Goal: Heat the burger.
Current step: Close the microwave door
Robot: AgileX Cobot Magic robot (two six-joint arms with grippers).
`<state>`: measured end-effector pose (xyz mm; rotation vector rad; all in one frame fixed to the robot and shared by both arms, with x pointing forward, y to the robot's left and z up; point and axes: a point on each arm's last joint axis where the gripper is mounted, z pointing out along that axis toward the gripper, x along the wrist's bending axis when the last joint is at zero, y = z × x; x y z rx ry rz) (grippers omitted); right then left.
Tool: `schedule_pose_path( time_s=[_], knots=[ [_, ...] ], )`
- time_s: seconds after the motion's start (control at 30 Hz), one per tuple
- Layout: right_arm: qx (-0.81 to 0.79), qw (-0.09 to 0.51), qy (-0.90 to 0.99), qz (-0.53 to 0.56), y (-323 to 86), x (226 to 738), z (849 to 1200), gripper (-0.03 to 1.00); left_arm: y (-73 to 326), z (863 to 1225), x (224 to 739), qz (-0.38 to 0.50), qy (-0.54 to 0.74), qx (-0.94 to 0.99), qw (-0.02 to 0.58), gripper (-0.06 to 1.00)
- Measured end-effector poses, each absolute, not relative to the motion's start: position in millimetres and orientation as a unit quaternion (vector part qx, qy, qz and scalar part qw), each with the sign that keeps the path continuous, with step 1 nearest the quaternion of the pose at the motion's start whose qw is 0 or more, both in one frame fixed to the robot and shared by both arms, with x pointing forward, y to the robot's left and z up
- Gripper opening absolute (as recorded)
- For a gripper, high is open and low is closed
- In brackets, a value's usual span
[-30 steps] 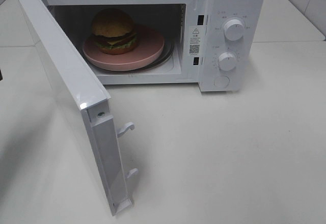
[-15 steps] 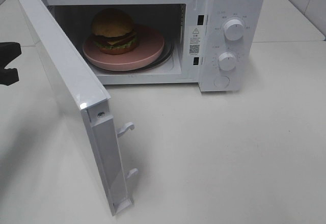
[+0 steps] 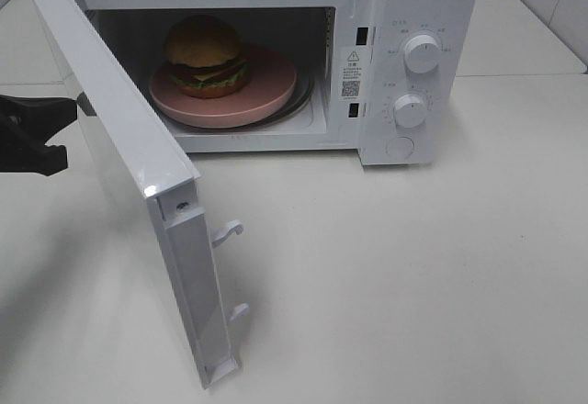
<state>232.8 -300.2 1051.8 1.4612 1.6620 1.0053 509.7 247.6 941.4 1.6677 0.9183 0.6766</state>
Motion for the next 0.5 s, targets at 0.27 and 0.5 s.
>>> schedule_pose_path(
  time_s=[0.27, 0.5],
  knots=[
    [0.564, 0.348, 0.641, 0.388, -300.2, 232.8, 1051.8, 0.42, 243.7, 940.6, 509.4, 0.281, 0.388, 0.700, 0.530, 0.00],
    [0.564, 0.348, 0.641, 0.388, -300.2, 232.8, 1051.8, 0.42, 239.1, 940.2, 508.9, 0.277, 0.390, 0.700, 0.530, 0.00]
  ],
)
